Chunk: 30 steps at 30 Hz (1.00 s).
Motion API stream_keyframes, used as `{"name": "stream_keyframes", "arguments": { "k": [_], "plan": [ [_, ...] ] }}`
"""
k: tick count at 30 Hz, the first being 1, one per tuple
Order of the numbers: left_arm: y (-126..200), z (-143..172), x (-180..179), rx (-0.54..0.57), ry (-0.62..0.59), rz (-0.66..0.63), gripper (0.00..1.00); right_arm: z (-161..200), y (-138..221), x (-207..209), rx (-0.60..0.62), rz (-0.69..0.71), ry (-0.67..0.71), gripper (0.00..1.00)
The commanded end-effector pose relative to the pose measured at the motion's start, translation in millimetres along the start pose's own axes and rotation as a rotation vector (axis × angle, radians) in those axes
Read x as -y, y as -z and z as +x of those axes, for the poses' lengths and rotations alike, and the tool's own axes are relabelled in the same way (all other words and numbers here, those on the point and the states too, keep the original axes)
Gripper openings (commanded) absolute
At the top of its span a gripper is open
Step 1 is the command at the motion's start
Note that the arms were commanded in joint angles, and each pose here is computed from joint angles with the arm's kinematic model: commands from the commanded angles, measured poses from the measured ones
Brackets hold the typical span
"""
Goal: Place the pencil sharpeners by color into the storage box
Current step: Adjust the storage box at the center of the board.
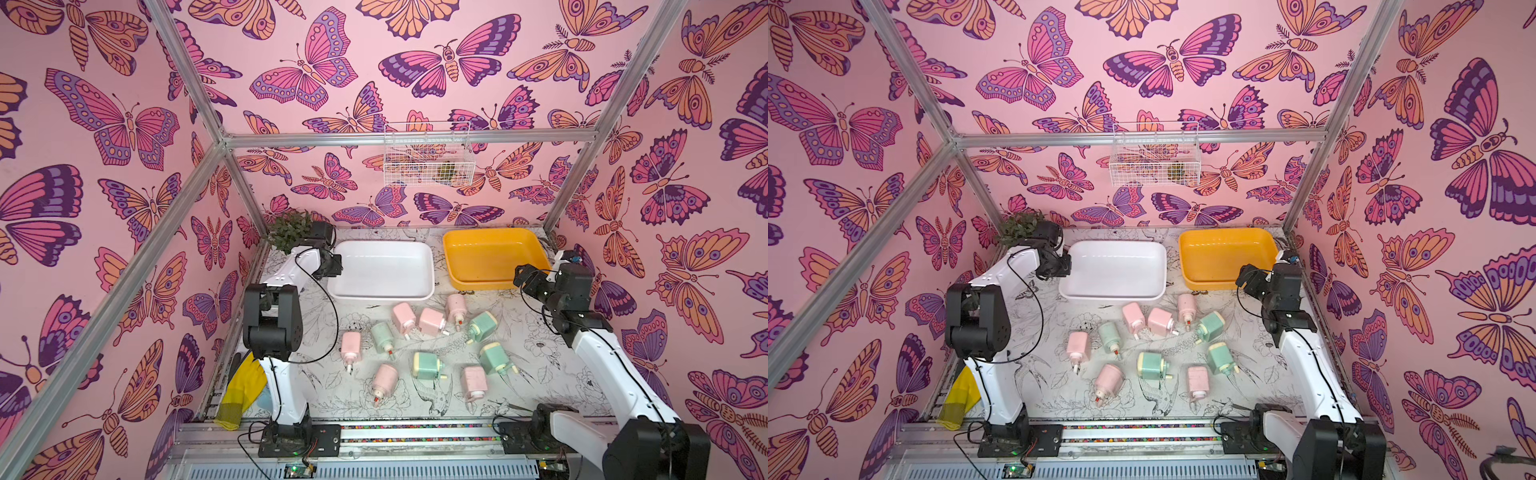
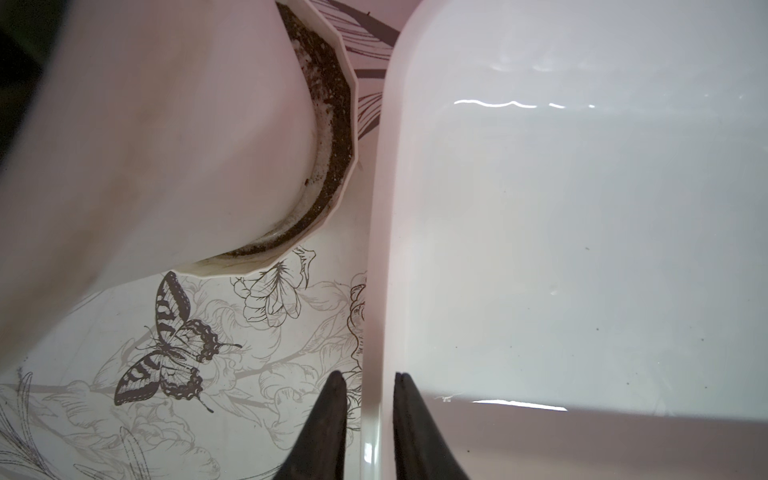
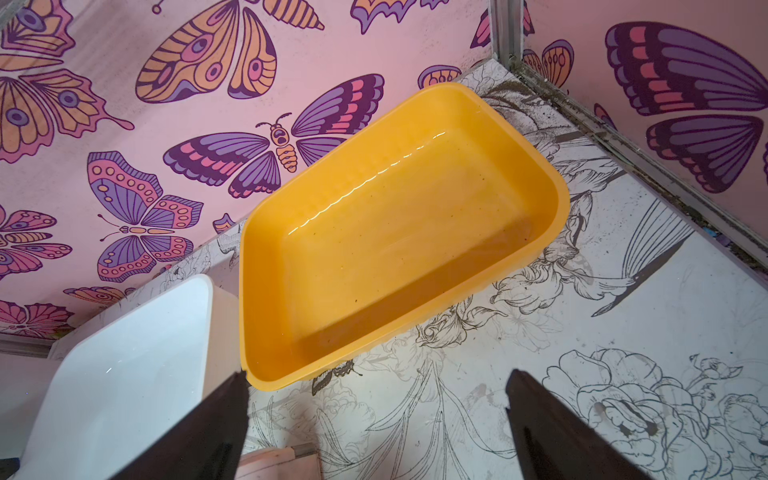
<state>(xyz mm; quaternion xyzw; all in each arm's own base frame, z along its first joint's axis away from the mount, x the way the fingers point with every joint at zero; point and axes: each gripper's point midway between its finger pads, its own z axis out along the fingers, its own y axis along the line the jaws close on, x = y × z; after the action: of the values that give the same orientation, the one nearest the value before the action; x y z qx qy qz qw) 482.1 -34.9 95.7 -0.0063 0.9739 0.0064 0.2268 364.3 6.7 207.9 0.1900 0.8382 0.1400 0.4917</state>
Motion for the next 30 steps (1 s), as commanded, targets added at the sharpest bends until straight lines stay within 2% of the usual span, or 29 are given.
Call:
{"name": "stream_keyframes", "arguments": {
  "k": [1, 5, 7, 11, 13, 17, 20, 23, 25, 30],
  "plan": [
    [13, 6, -4, -0.007, 0.023, -0.012, 0.27, -7, 3, -1, 0.013, 0.004, 0.02, 0.99],
    [36, -4, -4, 0.044, 0.041, -0.001, 0.35, -10, -1, -7, 0.015, -0.026, 0.098, 0.99],
    [49, -9, 1, 0.073, 0.041, 0.033, 0.44, -11, -6, -12, 0.014, -0.052, 0.129, 0.99],
    [76, -12, 22, 0.118, 0.045, 0.119, 0.87, -11, -22, -10, -0.026, -0.036, 0.213, 0.99],
    [86, -12, 40, 0.137, -0.008, 0.137, 1.0, -15, -32, -3, -0.059, -0.012, 0.226, 0.99],
    [103, -10, 87, 0.203, -0.154, 0.133, 1.0, -26, -50, 17, -0.132, 0.03, 0.285, 0.99],
    [111, -6, 128, 0.247, -0.221, 0.221, 1.0, -39, -62, 46, -0.192, 0.098, 0.297, 0.99],
    [119, -3, 164, 0.287, -0.23, 0.369, 1.0, -45, -79, 63, -0.272, 0.086, 0.242, 0.99],
    [122, -5, 179, 0.327, -0.213, 0.437, 1.0, -47, -92, 70, -0.323, 0.1, 0.255, 0.98],
    [122, 0, 205, 0.375, -0.24, 0.509, 1.0, -52, -124, 85, -0.468, 0.16, 0.211, 0.9]
  ]
}}
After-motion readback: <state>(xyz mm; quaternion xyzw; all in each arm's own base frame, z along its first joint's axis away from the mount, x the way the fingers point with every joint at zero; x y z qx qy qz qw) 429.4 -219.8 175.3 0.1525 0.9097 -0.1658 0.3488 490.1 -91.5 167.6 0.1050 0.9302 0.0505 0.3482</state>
